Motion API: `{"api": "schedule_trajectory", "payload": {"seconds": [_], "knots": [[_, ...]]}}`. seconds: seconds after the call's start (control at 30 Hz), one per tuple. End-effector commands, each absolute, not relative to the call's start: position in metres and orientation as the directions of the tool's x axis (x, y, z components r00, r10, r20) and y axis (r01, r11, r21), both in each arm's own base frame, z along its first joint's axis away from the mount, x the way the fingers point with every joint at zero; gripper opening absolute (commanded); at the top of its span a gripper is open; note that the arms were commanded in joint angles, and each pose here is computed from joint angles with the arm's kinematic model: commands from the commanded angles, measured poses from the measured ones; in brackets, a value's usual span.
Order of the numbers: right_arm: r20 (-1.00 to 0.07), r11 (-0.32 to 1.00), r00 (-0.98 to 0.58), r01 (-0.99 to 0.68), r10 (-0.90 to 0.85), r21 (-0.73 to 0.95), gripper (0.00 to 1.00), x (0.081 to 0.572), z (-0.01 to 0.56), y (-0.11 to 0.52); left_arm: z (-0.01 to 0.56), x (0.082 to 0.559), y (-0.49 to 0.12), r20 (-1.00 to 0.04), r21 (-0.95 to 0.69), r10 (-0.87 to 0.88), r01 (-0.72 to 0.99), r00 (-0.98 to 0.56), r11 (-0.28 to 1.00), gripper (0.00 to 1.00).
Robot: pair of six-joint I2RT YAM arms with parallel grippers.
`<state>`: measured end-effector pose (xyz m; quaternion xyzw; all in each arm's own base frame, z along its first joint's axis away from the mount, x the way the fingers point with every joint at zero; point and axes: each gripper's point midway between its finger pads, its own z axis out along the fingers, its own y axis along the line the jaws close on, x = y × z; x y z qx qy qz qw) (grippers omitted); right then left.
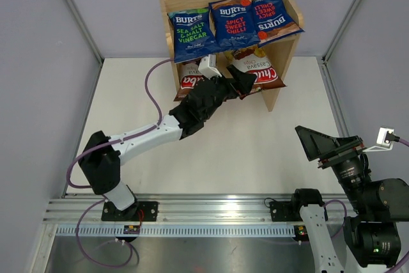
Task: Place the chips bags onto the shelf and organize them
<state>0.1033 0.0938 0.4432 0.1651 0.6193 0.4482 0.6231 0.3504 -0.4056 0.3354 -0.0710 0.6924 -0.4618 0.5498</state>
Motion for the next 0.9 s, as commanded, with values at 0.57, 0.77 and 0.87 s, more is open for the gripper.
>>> {"api": "schedule_trajectory", "payload": {"seconds": [0.57, 0.77, 0.87], "knots": [[-0.634, 0.532, -0.154, -0.415, 0.758, 0.738, 0.99, 0.093, 0.459, 0.098, 0.362, 0.305, -0.408, -0.59, -0.799, -0.669, 0.446, -0.451, 0.404, 0.99], [-0.637, 0.538, -0.15, -0.413, 0.756, 0.735, 1.0, 0.095, 0.459, 0.097, 0.362, 0.281, -0.407, -0.592, -0.798, -0.649, 0.46, -0.477, 0.389, 0.99], [-0.654, 0.563, -0.13, -0.402, 0.745, 0.722, 1.0, 0.099, 0.458, 0.094, 0.371, 0.254, -0.405, -0.624, -0.772, -0.622, 0.501, -0.474, 0.392, 0.99]]}}
